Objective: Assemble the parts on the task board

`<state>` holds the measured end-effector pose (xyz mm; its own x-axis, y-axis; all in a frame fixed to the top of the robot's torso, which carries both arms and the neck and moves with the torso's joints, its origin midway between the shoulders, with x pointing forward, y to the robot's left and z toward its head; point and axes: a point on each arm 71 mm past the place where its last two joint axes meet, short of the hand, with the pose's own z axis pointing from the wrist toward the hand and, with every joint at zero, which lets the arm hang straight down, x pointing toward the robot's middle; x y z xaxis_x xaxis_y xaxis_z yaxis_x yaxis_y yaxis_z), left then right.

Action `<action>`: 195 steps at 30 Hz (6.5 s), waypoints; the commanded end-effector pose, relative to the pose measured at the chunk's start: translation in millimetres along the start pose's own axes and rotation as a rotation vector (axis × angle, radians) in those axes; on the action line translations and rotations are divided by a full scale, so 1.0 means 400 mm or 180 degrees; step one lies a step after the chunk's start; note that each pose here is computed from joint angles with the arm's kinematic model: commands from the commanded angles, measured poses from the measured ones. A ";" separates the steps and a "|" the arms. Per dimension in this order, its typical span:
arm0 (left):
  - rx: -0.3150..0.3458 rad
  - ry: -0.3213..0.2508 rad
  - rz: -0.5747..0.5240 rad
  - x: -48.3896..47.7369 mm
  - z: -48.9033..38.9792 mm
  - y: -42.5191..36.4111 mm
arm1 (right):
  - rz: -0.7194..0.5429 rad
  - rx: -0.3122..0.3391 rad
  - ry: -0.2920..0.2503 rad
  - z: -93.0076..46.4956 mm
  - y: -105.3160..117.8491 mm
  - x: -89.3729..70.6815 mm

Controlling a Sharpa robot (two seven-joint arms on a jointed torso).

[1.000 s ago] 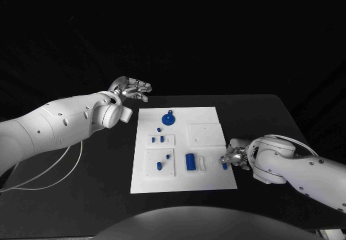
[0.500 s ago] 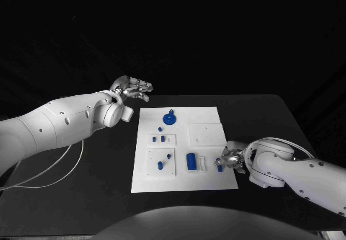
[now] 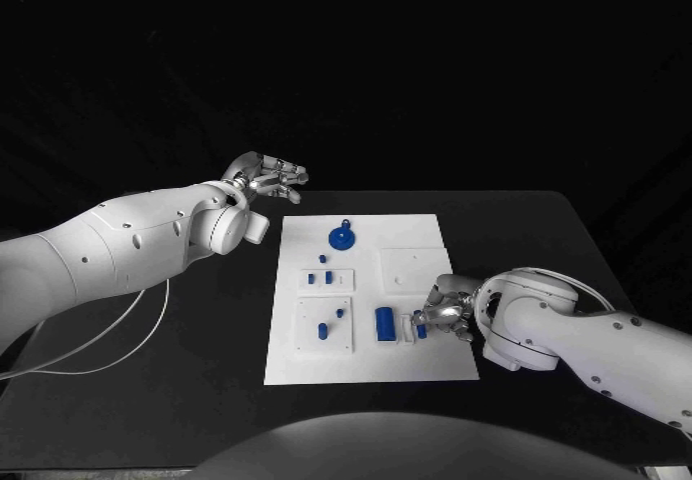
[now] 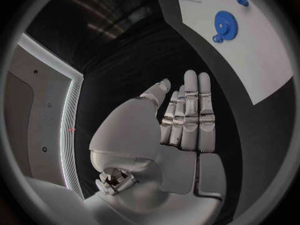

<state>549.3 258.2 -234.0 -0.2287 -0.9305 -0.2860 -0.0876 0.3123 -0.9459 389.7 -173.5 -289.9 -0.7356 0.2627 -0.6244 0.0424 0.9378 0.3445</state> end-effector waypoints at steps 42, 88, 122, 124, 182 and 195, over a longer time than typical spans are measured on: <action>-0.0017 0.0044 -0.0020 -0.002 -0.004 0.003 | -0.0273 -0.0064 -0.0413 0.028 0.037 0.060; -0.0025 0.0045 -0.0019 -0.003 -0.005 0.004 | -0.0214 0.0001 -0.0269 0.031 0.025 0.079; -0.0040 0.0053 0.0000 -0.002 -0.003 0.005 | -0.0121 0.0005 -0.0344 0.034 0.015 0.072; -0.0040 0.0053 0.0001 -0.002 -0.003 0.005 | -0.0119 0.0004 -0.0346 0.033 0.015 0.072; -0.0074 0.0046 0.0014 -0.007 -0.004 0.011 | 0.0129 -0.0128 0.0198 -0.014 -0.034 0.072; -0.0096 0.0046 0.0016 -0.006 -0.004 0.016 | 0.0148 -0.0033 0.0174 -0.003 -0.049 0.071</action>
<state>548.2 265.3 -238.1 -0.2288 -0.9286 -0.2922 -0.1181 0.3245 -0.9385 367.8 -185.1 -312.2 -0.7613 0.3021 -0.5737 0.0771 0.9208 0.3824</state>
